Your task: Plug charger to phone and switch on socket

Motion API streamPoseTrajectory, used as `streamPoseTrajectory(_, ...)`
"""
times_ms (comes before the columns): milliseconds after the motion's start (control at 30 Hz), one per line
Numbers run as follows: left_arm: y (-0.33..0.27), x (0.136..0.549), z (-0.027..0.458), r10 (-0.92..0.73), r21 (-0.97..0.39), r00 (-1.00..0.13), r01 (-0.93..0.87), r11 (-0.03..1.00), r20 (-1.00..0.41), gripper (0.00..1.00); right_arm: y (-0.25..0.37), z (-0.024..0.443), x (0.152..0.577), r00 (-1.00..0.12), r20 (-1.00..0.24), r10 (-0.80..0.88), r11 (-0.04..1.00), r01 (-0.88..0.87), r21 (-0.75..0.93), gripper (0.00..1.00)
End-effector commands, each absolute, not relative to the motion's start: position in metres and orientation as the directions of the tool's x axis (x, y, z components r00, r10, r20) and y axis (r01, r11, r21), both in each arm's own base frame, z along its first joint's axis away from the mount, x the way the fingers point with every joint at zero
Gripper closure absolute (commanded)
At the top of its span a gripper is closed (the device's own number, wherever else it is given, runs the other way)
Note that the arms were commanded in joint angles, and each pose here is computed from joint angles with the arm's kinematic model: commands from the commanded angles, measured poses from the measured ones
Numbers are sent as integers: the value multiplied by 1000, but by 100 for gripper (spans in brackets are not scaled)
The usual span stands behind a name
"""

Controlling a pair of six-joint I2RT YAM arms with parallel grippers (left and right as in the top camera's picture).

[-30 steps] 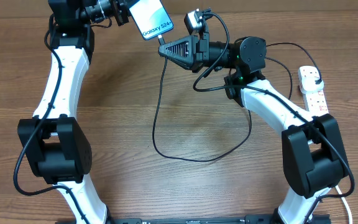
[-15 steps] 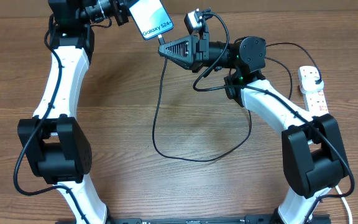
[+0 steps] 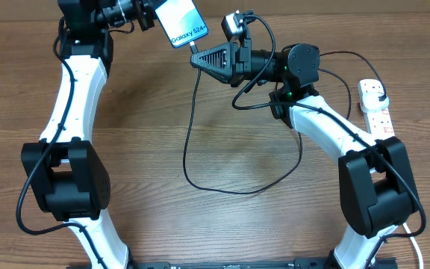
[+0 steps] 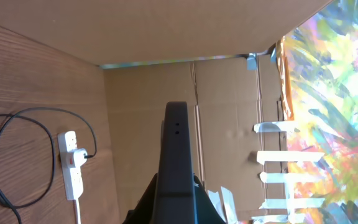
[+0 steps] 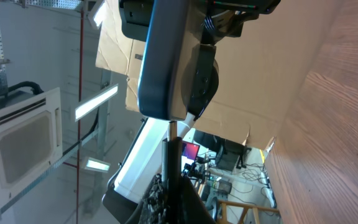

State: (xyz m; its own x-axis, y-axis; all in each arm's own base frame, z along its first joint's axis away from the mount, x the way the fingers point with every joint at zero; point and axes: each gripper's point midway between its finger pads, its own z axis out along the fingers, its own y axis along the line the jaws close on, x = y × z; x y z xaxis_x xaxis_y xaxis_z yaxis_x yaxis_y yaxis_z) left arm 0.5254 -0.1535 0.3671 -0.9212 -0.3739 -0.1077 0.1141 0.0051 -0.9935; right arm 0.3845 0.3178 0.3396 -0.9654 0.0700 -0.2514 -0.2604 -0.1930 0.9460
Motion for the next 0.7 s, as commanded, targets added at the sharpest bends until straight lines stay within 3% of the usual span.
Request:
streamPoseTrajectory(0, -160, 513, 384, -334, -984, -927, 180, 11, -173, 96, 307, 363, 392, -949, -281, 144, -214, -307, 928, 96)
streamPoseTrajectory(667, -160, 515, 384, -343, -984, -923, 180, 11, -173, 96, 305, 362, 393, -949, -281, 146, -211, -307, 928, 96)
